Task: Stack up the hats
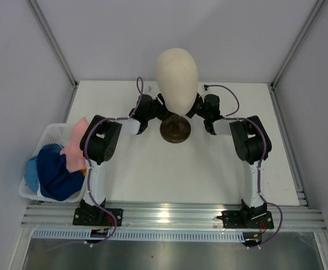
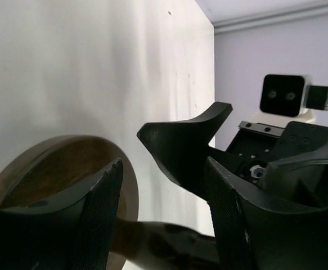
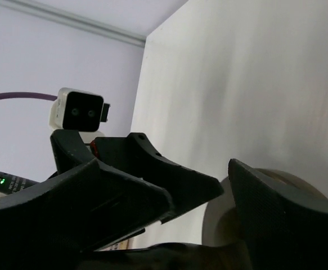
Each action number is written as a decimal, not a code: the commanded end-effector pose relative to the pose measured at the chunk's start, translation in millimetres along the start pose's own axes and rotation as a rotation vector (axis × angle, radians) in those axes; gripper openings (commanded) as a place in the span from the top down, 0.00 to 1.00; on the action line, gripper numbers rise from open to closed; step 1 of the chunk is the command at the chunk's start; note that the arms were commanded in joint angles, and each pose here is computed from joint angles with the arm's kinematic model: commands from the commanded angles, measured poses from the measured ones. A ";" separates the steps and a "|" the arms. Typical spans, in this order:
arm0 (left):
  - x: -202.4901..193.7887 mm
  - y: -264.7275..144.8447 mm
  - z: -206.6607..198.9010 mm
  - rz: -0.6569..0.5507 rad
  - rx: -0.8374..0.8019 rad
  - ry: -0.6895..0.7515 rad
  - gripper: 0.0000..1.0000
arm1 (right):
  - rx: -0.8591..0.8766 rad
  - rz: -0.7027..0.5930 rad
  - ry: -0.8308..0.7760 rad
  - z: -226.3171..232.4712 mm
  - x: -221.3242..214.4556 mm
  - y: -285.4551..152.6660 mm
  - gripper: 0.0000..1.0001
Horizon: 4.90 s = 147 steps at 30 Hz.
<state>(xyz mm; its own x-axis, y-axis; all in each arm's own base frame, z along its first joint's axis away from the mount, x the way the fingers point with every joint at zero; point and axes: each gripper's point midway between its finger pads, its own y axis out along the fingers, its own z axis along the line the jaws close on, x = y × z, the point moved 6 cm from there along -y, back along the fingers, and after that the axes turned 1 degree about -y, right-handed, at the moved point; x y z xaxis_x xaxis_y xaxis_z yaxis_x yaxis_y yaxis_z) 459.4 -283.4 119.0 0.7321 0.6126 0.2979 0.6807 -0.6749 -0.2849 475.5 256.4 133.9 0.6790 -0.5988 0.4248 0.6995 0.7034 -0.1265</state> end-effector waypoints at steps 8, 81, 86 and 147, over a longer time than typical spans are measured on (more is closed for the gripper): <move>-63.4 -80.2 -26.0 -0.014 -0.026 0.136 0.36 | 0.088 0.024 -0.124 66.8 -53.4 -58.4 0.01; 52.0 -388.3 29.2 -0.804 1.124 0.034 0.10 | -0.141 -0.293 -0.613 209.5 27.1 -317.3 0.01; 48.9 -376.5 70.4 -0.727 1.141 -0.085 0.21 | -0.122 -0.295 -0.619 215.5 27.4 -319.3 0.01; 53.6 -383.2 15.1 -0.550 1.171 0.267 0.01 | -0.179 -0.352 -0.652 240.1 37.0 -342.6 0.00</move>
<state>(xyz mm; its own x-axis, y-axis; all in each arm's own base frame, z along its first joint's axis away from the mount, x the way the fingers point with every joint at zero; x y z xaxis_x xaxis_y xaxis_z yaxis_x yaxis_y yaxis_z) 237.1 -5.3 231.6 0.5127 0.5240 0.6801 0.6726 0.2472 -0.6975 208.9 86.6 404.3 0.1922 -0.4084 0.8923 0.9126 0.4088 -0.0095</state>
